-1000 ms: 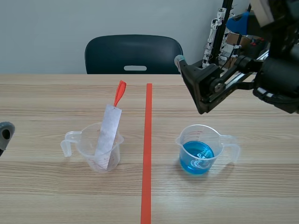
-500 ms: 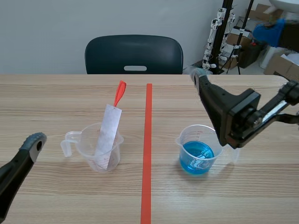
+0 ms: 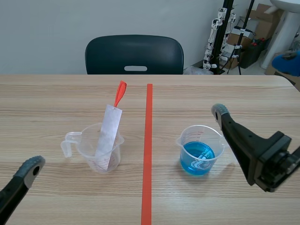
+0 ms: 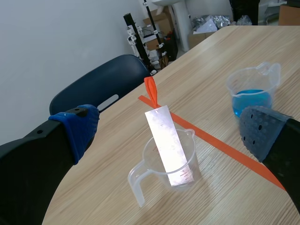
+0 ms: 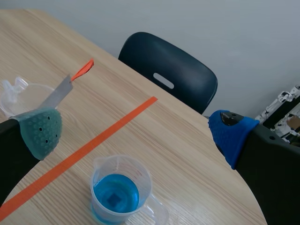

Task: Do the redox reaction experiment. return to the home posture

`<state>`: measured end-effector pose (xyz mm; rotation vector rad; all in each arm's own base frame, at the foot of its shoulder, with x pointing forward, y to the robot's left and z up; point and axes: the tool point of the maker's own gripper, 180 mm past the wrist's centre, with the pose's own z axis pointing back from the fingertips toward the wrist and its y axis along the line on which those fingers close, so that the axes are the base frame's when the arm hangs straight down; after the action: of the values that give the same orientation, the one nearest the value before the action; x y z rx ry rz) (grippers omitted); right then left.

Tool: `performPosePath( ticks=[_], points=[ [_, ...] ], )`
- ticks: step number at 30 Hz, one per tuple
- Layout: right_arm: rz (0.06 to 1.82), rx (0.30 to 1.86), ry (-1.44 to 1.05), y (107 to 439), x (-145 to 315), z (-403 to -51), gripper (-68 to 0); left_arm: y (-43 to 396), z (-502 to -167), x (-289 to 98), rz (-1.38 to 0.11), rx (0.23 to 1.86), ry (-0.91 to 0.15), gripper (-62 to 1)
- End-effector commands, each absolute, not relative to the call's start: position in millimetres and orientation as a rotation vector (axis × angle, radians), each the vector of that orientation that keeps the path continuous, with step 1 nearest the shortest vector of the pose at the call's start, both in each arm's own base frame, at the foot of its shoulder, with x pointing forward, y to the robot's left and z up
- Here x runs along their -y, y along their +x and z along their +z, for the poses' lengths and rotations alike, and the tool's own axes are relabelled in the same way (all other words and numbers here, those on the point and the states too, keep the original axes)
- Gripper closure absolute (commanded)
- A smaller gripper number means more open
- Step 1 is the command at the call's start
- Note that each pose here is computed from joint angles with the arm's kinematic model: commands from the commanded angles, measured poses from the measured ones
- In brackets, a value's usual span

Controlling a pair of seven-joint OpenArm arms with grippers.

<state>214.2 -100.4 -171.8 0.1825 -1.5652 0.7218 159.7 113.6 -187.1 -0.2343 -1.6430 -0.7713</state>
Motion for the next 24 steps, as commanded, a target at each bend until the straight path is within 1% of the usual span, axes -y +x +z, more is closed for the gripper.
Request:
performPosePath(
  ticks=[1, 6, 15, 24],
  points=[
    [0.72, 1.612, 0.176, 217, 98, -153, -67.9, 155, -180, -108, -0.75, 1.66, -0.262, -62.3],
    [0.7, 1.618, 0.173, 218, 102, -147, -67.9, 153, -183, -108, -0.747, 1.646, -0.265, -62.3],
    [0.706, 1.589, 0.16, 218, 101, -148, -67.9, 154, -183, -108, -0.748, 1.642, -0.261, -62.3],
    [0.685, 1.51, 0.159, 209, 104, -166, -67.9, 154, -184, -108, -0.748, 1.641, -0.26, -62.3]
  ],
)
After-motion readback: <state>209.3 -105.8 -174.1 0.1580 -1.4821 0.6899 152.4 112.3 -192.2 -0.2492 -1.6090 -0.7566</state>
